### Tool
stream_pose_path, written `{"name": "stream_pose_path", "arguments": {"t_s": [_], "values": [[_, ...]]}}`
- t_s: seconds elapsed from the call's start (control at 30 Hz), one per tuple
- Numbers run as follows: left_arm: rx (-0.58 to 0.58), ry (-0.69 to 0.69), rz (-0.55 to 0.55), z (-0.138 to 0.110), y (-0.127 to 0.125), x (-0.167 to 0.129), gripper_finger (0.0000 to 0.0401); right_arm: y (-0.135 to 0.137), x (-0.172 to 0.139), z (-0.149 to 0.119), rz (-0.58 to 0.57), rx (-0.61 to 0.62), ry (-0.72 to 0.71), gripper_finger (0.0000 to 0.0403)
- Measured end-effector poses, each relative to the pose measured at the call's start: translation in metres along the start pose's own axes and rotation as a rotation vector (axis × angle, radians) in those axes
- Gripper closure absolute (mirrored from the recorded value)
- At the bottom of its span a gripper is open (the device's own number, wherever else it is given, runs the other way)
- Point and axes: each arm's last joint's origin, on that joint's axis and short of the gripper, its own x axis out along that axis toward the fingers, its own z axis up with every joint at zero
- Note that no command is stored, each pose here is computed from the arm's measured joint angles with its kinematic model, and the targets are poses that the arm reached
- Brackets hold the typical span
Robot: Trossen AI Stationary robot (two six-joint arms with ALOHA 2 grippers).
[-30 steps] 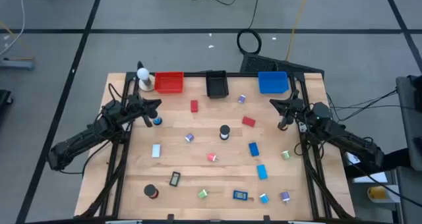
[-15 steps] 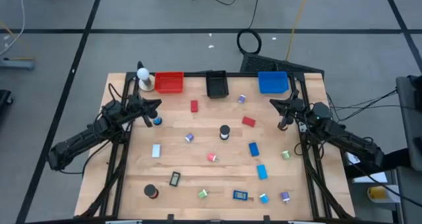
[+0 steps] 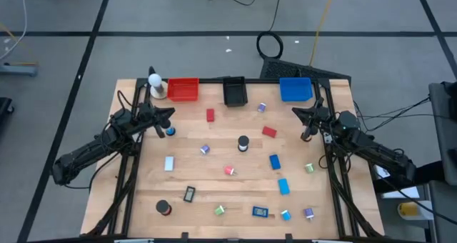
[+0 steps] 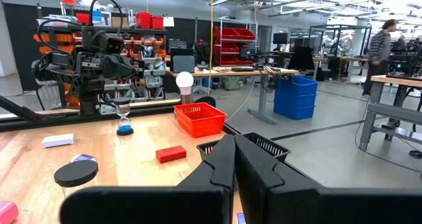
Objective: Pick & Place Office items
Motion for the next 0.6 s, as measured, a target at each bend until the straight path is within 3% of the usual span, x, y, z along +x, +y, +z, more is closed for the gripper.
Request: {"name": "stream_pose_path", "arguments": {"t_s": [0.6], "values": [[0.000,0.000,0.000,0.0000,0.0000,0.0000,0.0359,0.0000,0.0000,0.0000,0.000,0.000,0.000,0.0399]]}}
